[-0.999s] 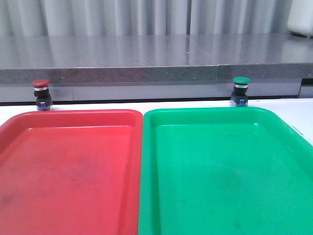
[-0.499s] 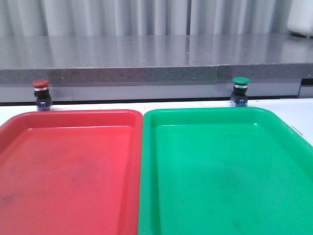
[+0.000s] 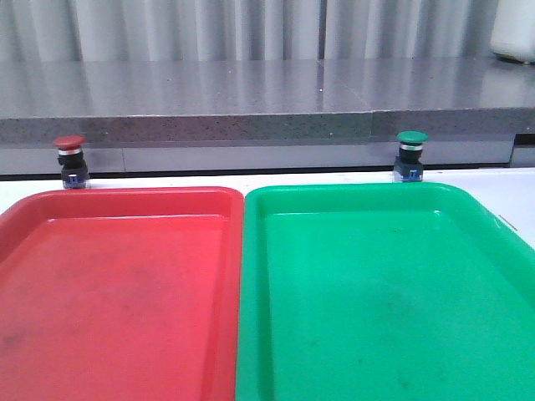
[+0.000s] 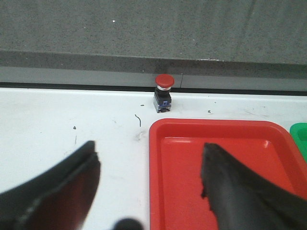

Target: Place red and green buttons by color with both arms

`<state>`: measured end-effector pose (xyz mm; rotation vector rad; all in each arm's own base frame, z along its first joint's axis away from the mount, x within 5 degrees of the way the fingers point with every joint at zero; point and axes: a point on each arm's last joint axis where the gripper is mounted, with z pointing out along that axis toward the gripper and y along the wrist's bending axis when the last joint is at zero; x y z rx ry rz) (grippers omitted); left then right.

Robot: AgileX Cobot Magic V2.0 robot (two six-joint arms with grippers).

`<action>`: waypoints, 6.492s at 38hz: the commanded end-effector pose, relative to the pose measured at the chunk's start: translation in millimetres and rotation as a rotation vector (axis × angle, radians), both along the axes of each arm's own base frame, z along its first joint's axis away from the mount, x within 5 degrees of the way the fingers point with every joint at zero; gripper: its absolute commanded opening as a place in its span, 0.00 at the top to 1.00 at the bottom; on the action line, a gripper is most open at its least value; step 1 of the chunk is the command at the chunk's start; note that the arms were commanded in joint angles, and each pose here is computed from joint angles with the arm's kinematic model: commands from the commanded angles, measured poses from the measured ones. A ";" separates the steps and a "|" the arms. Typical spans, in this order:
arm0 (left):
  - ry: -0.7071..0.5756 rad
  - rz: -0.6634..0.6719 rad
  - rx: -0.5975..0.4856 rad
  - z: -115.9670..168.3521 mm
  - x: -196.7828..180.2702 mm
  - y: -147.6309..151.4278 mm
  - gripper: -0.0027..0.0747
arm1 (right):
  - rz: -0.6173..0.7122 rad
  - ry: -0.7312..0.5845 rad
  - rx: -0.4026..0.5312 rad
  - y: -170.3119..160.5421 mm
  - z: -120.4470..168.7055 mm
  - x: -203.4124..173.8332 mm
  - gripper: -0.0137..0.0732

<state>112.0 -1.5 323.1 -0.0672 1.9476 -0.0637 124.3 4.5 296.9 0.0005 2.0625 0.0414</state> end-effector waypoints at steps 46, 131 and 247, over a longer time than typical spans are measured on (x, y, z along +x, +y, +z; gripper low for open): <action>0.252 -0.035 -0.001 -16.7 282.1 -18.6 0.24 | -0.003 -0.102 -0.011 -1.0 16.4 4.9 0.26; 0.243 -0.067 -0.097 16.9 216.0 -30.8 0.65 | -0.003 -0.102 -0.011 -1.0 16.4 4.9 0.26; 0.118 -0.227 0.006 46.0 -13.7 -25.4 0.26 | -0.003 -0.102 -0.011 -1.0 16.4 4.9 0.26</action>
